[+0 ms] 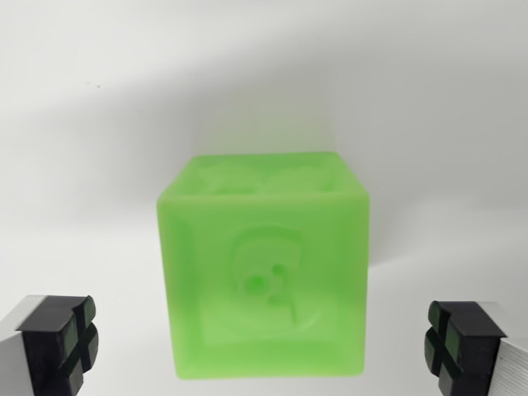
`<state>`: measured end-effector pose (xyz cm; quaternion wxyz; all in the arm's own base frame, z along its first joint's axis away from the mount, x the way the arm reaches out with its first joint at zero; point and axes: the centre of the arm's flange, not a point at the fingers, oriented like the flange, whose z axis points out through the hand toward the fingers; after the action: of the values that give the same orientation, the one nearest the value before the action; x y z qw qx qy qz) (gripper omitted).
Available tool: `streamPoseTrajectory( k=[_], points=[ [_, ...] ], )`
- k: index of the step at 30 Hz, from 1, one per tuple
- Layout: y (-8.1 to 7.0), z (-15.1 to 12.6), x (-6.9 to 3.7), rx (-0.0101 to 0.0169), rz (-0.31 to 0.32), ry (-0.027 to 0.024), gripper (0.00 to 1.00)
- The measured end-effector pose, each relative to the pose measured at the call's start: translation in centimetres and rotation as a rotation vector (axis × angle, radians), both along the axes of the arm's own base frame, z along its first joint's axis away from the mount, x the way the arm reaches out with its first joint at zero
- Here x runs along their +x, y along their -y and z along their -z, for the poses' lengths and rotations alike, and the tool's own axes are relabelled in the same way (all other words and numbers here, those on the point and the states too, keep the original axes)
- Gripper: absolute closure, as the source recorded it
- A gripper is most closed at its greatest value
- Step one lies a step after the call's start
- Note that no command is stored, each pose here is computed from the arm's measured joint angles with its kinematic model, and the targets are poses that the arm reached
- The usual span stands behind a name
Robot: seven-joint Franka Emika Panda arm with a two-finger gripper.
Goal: Stack cube
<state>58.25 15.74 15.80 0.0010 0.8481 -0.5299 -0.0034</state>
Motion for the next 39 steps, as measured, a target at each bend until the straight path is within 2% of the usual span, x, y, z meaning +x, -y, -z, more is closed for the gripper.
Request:
streamPoseTrajectory(
  k=[4, 7, 19, 20, 39],
  points=[
    [0.0, 1.1, 0.1, 0.0007, 0.0, 0.002, 0.0],
    [0.0, 2.2, 0.0, 0.0002, 0.0, 0.0002, 0.0],
    [0.0, 4.2, 0.0, 0.0004, 0.001, 0.0005, 0.0],
    [0.0, 4.3, 0.0, 0.0004, 0.001, 0.0007, 1.0],
    [0.0, 4.3, 0.1, 0.0006, 0.001, 0.0019, 1.0]
  ],
)
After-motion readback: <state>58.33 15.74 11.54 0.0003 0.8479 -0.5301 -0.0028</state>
